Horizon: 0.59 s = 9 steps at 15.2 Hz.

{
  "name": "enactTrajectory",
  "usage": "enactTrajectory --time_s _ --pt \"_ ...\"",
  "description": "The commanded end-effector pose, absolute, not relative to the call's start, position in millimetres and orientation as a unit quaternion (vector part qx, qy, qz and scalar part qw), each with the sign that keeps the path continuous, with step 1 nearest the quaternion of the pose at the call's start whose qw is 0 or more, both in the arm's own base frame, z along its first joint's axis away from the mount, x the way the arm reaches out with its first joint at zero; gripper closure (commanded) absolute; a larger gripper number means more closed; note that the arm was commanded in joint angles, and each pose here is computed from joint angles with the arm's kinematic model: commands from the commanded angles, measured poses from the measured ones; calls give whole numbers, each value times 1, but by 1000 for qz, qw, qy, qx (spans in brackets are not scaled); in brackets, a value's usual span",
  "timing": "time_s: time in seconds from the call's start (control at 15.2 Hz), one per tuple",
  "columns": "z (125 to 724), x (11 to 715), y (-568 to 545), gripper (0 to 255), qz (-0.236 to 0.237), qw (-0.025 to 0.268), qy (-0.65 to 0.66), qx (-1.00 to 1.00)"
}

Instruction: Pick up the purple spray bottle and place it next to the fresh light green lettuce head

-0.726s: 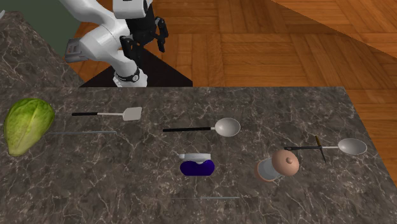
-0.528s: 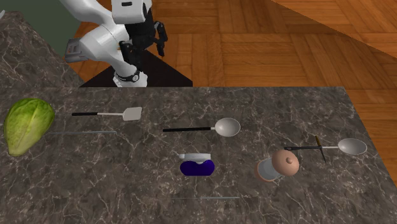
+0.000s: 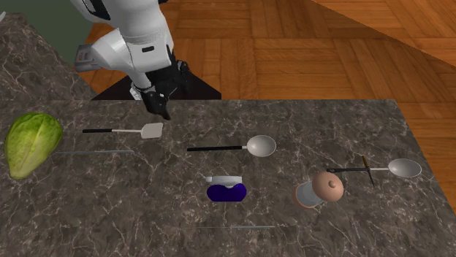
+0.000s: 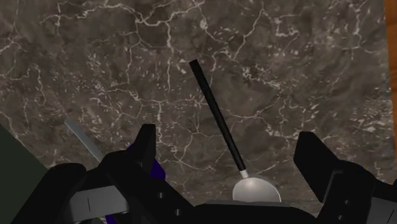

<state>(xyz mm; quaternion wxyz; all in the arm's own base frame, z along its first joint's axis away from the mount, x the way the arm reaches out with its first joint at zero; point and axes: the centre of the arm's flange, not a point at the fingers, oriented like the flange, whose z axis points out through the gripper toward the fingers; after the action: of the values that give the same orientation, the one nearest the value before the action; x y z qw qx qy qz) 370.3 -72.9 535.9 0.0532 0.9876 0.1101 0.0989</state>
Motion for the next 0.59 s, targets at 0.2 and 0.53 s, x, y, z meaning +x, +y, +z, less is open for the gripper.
enactTrajectory --time_s 0.2,0.53 --pt "518 409 -110 0 136 64 165 975" --pt "503 455 -142 0 171 74 219 958"
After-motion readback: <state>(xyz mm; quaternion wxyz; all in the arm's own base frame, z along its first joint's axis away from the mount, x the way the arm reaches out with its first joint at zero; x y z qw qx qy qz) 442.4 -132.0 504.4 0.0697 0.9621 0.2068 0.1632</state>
